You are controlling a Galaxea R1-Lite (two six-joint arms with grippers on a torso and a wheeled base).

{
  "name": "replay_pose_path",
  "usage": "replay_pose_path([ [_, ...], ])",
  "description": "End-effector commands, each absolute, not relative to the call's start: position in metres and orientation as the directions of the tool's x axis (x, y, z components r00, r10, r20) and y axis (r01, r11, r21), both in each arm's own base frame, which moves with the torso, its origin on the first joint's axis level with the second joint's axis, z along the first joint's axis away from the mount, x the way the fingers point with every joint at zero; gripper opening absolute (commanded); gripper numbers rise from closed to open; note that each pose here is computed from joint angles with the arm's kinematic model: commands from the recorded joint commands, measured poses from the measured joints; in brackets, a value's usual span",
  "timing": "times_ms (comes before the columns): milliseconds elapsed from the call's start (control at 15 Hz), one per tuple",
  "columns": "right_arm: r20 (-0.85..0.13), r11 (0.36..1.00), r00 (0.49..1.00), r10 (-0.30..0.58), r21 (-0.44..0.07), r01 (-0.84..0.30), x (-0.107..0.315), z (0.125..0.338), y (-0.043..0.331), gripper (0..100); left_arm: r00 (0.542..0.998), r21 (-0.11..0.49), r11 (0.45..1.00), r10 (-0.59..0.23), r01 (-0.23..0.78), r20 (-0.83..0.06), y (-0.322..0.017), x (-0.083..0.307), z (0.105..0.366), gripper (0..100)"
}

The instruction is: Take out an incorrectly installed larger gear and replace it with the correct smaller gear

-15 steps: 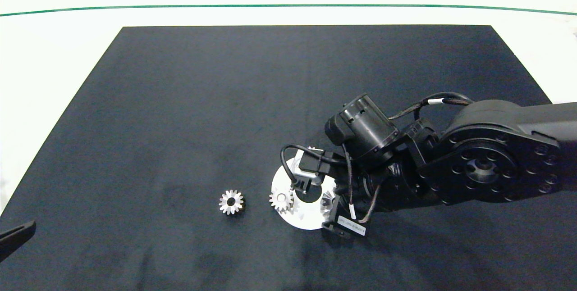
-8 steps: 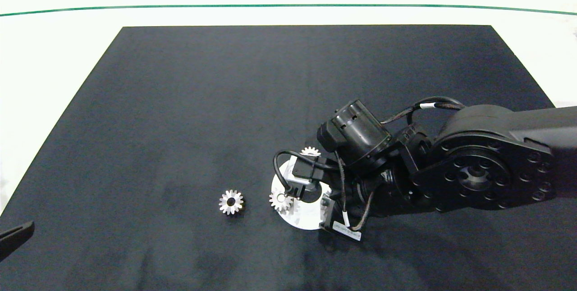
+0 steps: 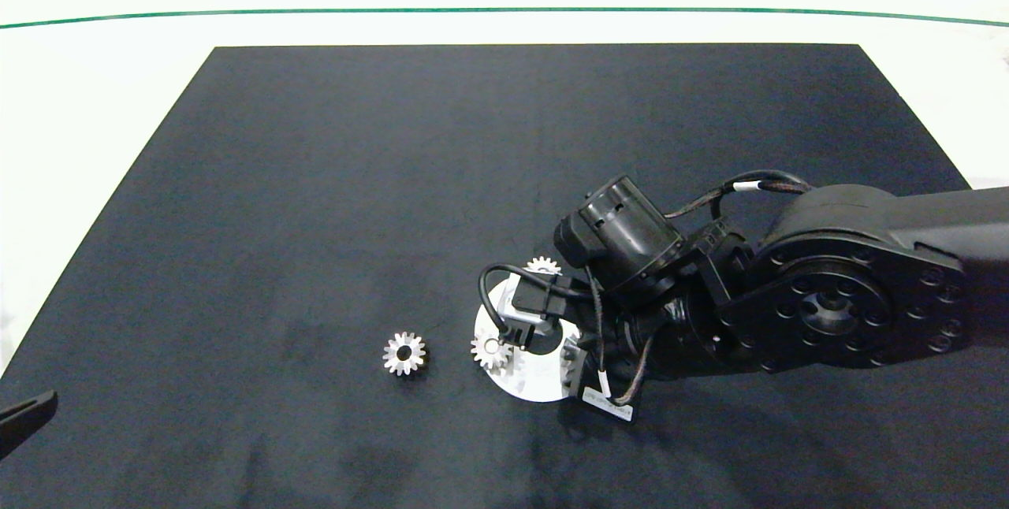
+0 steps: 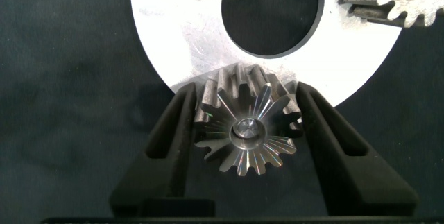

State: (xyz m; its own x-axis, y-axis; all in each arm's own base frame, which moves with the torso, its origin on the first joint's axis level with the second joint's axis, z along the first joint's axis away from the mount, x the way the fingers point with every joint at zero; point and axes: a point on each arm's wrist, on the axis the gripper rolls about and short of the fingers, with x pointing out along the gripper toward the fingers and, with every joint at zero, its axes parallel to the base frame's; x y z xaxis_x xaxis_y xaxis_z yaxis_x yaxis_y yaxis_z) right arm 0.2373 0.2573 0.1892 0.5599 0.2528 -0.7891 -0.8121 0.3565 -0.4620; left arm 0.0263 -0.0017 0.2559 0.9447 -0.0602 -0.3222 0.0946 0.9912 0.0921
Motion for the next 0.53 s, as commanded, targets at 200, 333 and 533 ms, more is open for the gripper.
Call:
replay_pose_path([
  [200,-0.790,0.353,0.560,0.250,-0.464,-0.812,0.2359,0.1910,0.2551,48,0.944,0.093,0.991,-0.059,0.094,-0.324,-0.0016,0.0256,0.2551,100],
  [333,-0.791,0.354,0.560,0.248,-0.464,-0.812,0.2362,0.1906,0.2546,43,0.944,0.093,0.991,-0.059,0.094,-0.324,-0.0016,0.0253,0.2548,100],
  [533,-0.792,0.353,0.558,0.247,-0.463,-0.813,0.2363,0.1900,0.2547,37,0.944,0.093,0.991,-0.059,0.094,-0.324,-0.0016,0.0253,0.2548,100],
])
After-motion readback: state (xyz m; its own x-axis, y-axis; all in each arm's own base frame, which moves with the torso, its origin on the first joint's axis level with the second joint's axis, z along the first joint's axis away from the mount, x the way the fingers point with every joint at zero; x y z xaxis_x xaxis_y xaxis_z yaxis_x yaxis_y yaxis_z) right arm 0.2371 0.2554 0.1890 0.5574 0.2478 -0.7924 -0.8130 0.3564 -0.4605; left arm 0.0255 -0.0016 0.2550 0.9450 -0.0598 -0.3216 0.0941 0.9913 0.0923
